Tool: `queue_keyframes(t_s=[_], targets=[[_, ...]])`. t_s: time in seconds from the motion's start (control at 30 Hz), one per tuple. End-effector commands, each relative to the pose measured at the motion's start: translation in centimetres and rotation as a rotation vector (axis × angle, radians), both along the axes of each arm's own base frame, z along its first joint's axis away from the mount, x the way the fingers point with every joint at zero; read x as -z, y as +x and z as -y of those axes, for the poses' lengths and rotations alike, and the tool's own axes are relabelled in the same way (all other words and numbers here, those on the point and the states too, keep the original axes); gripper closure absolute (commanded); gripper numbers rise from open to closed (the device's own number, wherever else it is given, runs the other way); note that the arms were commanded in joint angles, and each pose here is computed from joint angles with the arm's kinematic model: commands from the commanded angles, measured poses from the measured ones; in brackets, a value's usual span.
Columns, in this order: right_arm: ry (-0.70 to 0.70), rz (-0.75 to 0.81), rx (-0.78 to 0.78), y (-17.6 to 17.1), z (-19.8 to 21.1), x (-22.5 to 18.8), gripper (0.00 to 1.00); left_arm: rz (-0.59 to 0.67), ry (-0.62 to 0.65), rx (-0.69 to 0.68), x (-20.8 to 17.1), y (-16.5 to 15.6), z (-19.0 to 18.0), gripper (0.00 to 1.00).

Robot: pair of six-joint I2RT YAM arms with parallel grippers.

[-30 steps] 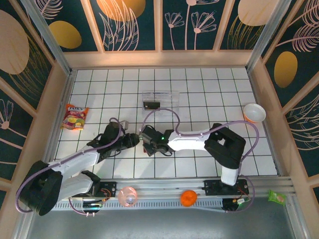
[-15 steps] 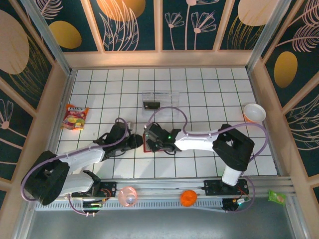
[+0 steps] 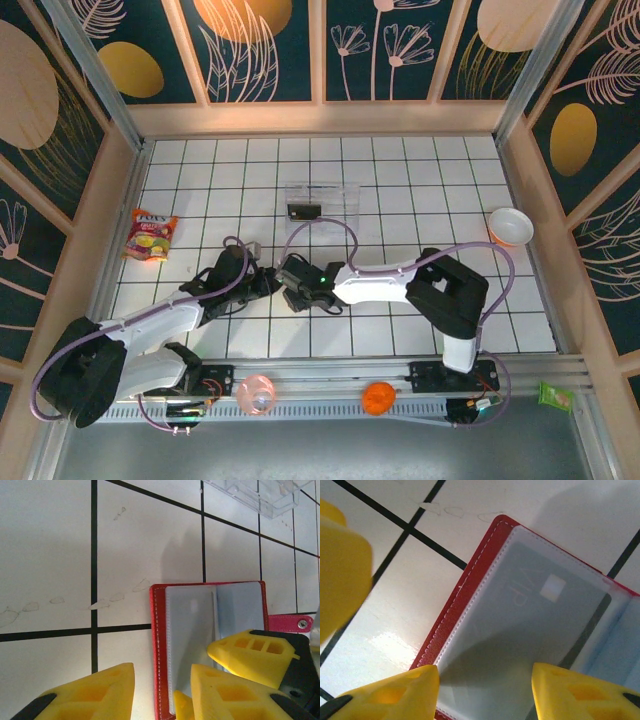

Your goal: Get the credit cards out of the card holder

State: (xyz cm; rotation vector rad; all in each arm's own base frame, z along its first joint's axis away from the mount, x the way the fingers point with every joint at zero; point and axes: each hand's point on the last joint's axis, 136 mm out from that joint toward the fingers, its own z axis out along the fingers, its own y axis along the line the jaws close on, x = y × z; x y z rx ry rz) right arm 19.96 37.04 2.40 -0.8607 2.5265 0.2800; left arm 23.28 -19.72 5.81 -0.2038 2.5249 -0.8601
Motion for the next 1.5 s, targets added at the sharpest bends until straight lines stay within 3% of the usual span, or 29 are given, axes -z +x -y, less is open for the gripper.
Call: queue_keyframes(t_s=[0.0, 0.13, 0.43, 0.93, 1.1, 1.27, 1.47], targets=[[-0.067, -0.021, 0.014, -0.6, 1.5, 1.4, 0.61, -0.012, -0.006, 0.033, 0.4, -0.3, 0.3, 0.71], [-0.02, -0.025, 0.024, -0.6, 1.1, 0.8, 0.74, -0.022, -0.034, 0.063, 0.5, -0.4, 1.2, 0.76], [0.135, -0.048, 0.044, -0.5, 0.3, -0.7, 0.88, -0.053, -0.045, 0.094, 1.7, -0.1, 2.5, 0.87], [0.194, -0.069, 0.086, -0.3, 0.0, -0.8, 0.93, -0.106, -0.049, 0.107, 3.8, -0.2, 3.8, 1.0], [0.183, -0.048, 0.131, 0.1, 0.8, -0.9, 0.88, -0.181, 0.001, 0.11, 6.0, -1.6, 2.8, 1.0], [0.089, 0.018, 0.241, 1.2, 3.8, -0.9, 0.7, -0.202, 0.005, 0.12, 6.5, -2.5, 2.4, 1.0], [0.042, 0.067, 0.325, 1.2, 7.0, -1.5, 0.59, -0.19, -0.014, 0.118, 6.1, -2.4, 2.6, 1.0]])
